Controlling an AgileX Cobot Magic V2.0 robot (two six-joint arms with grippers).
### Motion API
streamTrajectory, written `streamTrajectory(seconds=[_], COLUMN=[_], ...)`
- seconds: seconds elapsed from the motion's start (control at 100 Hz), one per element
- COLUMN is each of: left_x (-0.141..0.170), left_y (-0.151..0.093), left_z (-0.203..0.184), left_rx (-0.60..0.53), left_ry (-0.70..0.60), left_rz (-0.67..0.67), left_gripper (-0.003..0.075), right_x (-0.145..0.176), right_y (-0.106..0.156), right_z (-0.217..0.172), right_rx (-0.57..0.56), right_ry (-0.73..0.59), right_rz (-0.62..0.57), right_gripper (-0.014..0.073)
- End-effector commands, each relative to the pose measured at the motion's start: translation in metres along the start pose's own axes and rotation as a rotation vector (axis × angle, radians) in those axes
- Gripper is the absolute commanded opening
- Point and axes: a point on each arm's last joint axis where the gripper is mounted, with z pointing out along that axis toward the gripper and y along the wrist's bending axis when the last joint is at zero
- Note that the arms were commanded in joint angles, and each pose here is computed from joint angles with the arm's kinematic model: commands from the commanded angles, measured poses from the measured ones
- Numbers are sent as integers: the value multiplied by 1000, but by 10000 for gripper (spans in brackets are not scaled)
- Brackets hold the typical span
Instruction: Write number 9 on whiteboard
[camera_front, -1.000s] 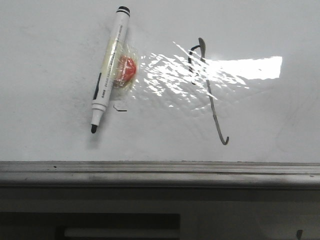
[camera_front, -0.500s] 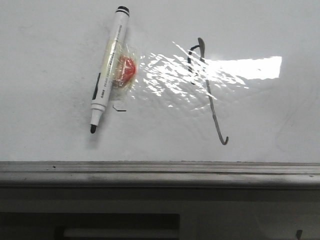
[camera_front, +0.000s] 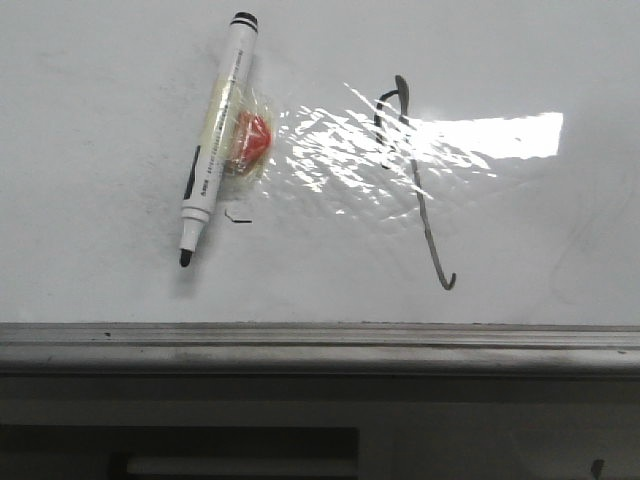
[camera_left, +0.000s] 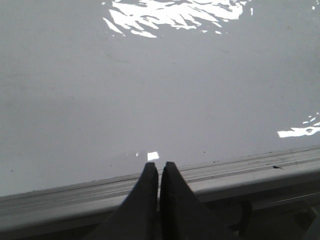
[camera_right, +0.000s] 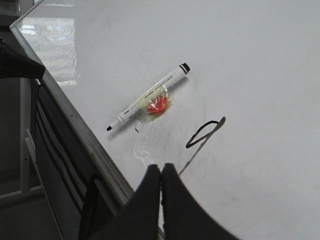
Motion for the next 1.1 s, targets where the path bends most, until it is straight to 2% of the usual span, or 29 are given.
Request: streamTrajectory(seconds=[0.0, 0.24, 0.41, 0.5, 0.58, 0.63, 0.72, 0.82, 0.99, 1.05, 1.09], left_x=[2, 2, 2, 2, 2, 2, 2, 2, 2, 2, 2], left_y=[0, 0, 0, 0, 0, 0, 0, 0, 0, 0, 0], left_z=[1, 1, 1, 1, 0, 0, 0, 0, 0, 0, 0], left_rx=[-4, -4, -3, -3, -3, -3, -3, -3, -3, -3, -3], left_ry=[-40, -40, -40, -40, -42, -42, -42, -42, -42, -42, -42], left_rz=[-29, -29, -31, -31, -32, -32, -32, -32, -32, -32, -32], left_gripper=[-20, -20, -20, -20, -20, -20, -20, -20, -20, -20, -20], right_x=[-13, 3, 34, 54, 59, 61, 67, 80, 98, 98, 98], right_y=[-7, -4, -13, -14, -14, -13, -12, -8, 2, 3, 1], right_z=[-1, 2, -2, -7, -7, -7, -6, -8, -16, -19, -20], right_rx=[56, 67, 321, 428, 444, 451, 458, 463, 448, 455, 468], right_ry=[-68, -41, -149, -185, -125, -96, -24, 103, 288, 278, 291], right_rz=[10, 13, 60, 139, 224, 194, 218, 298, 354, 320, 252], right_gripper=[-61, -61, -61, -61, -61, -61, -61, -61, -61, -61, -61])
